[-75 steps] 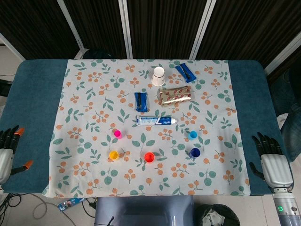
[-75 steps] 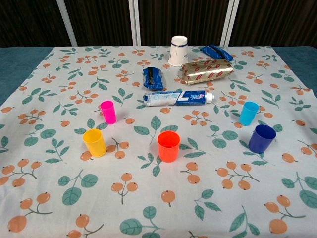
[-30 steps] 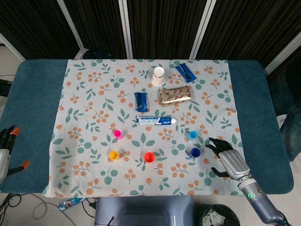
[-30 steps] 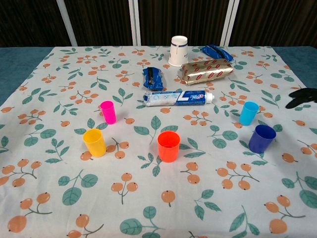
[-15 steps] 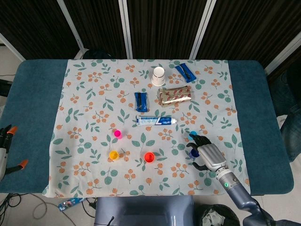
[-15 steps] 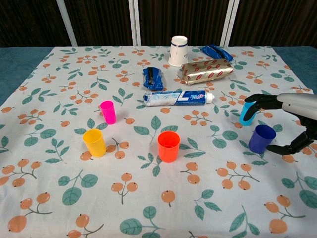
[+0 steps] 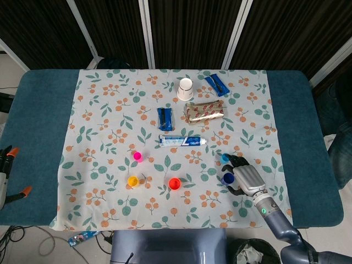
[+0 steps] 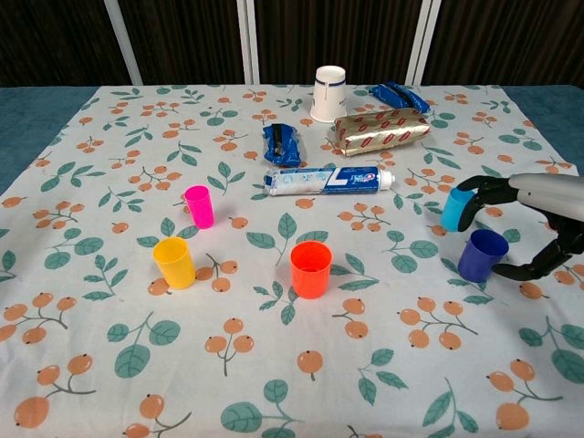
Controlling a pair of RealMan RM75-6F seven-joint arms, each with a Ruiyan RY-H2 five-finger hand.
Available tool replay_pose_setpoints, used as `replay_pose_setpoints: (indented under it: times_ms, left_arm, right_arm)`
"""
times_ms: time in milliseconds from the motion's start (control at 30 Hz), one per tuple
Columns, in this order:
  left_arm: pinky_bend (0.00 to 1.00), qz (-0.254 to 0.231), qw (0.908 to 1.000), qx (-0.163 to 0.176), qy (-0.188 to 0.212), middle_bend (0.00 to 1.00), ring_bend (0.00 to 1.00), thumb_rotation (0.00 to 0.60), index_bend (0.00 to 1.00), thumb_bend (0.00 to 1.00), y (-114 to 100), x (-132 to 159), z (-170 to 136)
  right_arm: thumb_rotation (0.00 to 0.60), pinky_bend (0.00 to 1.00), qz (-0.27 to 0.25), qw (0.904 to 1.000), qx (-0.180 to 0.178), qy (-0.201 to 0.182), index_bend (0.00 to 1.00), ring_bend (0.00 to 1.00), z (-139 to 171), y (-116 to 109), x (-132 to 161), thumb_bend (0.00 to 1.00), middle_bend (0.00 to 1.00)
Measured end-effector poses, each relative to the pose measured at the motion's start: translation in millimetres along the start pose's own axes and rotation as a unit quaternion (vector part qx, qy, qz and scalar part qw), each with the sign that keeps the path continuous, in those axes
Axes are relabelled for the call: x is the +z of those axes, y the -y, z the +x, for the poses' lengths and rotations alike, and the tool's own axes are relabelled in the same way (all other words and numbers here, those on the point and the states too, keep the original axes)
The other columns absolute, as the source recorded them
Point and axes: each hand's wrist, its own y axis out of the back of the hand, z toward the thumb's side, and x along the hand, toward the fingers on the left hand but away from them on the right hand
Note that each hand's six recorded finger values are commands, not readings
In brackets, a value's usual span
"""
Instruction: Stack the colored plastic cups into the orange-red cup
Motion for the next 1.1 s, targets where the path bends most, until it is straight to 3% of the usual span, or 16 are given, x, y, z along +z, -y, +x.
replay_pose_setpoints:
  times_ms: [467,800,1100]
  left_arm:
    - [0.05,0.002,1.0,0.0,-0.002,0.0,0.0,0.6,0.02,0.12,0.2,0.2,-0.2]
    - [0.05,0.0,1.0,-0.001,0.002,0.0,0.0,0.6,0.02,0.12,0.1,2.5,-1.8]
    - [0.05,-0.001,1.0,0.001,-0.004,0.0,0.0,0.6,0.02,0.12,-1.3,-0.6,-1.3]
  right_arm:
    - [0.6,0.1,-0.004,0.9999,0.001,0.01,0.38,0.02,-0.2,-1.0,-9.5,0.4,0.0]
    - [0.6,0.11,-0.011,0.9999,-0.003,0.006,0.45,0.04,-0.7,-2.2,-7.8,0.4,0.0]
    - [0.6,0.11,-0.011,0.9998,-0.016,-0.003,0.46,0.04,0.0,-11.3,-1.6,0.4,0.0]
